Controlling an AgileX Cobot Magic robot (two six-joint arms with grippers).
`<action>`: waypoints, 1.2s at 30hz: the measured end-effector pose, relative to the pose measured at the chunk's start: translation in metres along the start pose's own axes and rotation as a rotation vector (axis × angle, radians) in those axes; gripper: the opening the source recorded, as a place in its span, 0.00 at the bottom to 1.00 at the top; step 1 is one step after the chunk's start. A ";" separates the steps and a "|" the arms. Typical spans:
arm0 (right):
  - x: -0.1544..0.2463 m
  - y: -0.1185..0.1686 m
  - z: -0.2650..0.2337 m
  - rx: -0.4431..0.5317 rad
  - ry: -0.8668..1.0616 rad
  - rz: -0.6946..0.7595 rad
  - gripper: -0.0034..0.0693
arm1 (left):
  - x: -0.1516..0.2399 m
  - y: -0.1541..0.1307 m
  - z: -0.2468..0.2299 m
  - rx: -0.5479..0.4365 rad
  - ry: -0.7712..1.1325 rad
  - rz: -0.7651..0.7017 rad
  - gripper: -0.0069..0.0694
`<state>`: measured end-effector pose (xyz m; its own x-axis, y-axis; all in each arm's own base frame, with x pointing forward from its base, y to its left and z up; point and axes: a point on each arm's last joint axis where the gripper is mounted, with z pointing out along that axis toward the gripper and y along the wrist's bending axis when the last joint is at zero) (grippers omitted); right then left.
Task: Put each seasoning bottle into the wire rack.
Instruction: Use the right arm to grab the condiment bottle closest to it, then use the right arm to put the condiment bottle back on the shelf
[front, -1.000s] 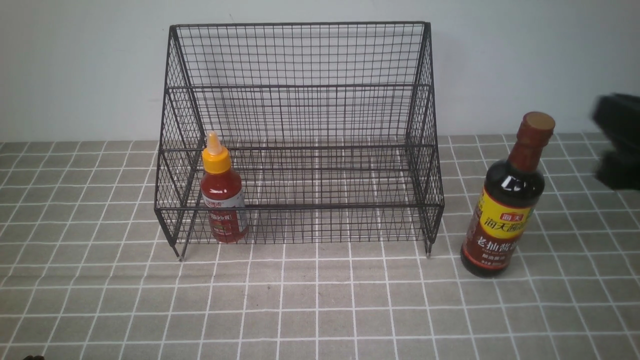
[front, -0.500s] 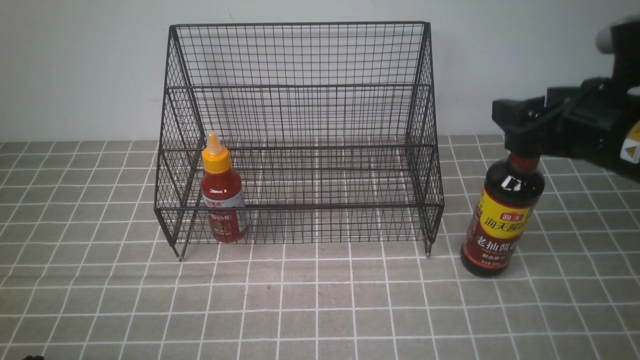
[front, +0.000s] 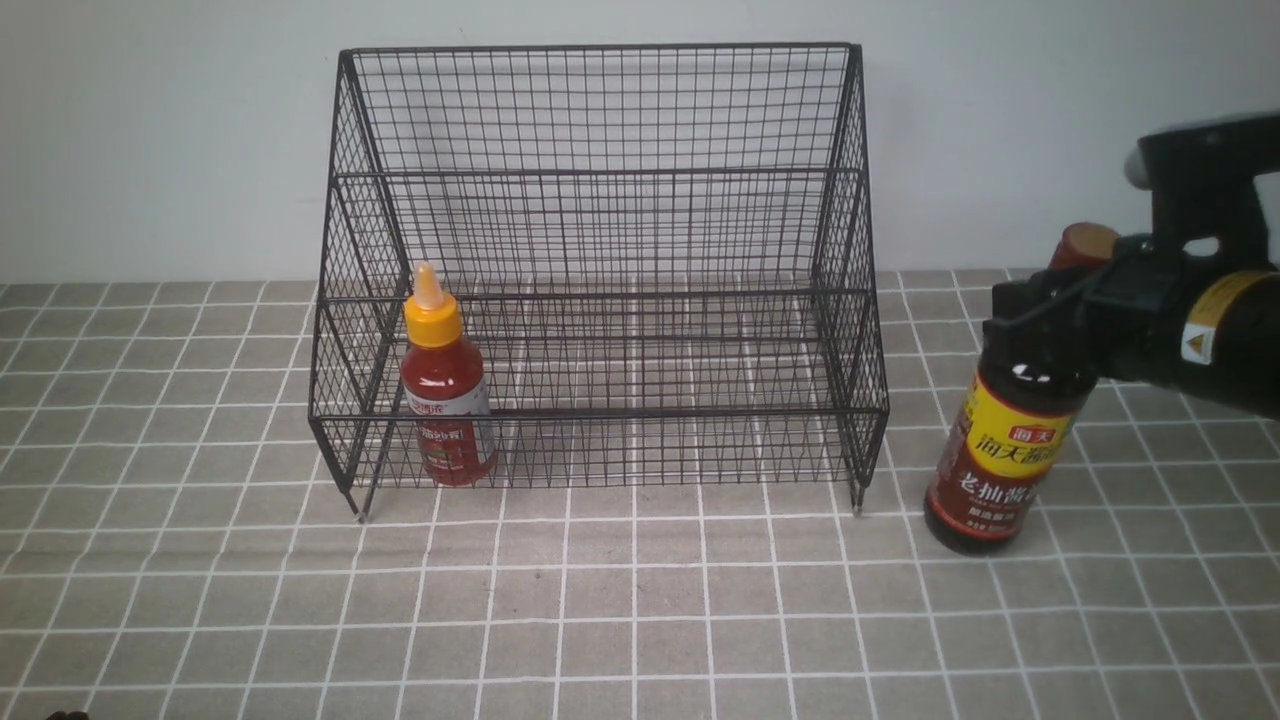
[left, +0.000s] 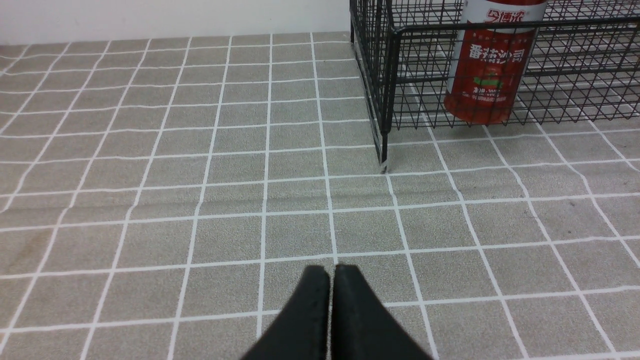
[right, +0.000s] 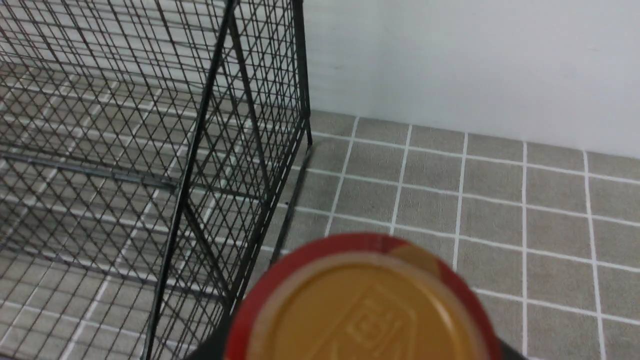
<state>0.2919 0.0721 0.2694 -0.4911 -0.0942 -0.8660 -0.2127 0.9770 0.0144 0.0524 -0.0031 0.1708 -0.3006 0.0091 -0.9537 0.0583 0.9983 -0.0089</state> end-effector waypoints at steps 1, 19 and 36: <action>0.000 -0.001 -0.005 0.007 0.004 -0.004 0.42 | 0.000 0.000 0.000 0.000 0.000 0.000 0.08; -0.131 0.006 -0.111 0.009 -0.442 -0.017 0.42 | 0.000 0.000 0.000 0.000 0.000 0.000 0.08; -0.175 0.081 -0.005 -0.157 -0.410 -0.082 0.42 | 0.000 0.000 0.000 0.000 0.000 0.000 0.08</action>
<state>0.3565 0.1664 0.4245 -0.0984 -0.0557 -0.9936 -0.3787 0.9254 -0.0144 0.0524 -0.0031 0.1708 -0.3006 0.0091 -0.9537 0.0583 0.9983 -0.0089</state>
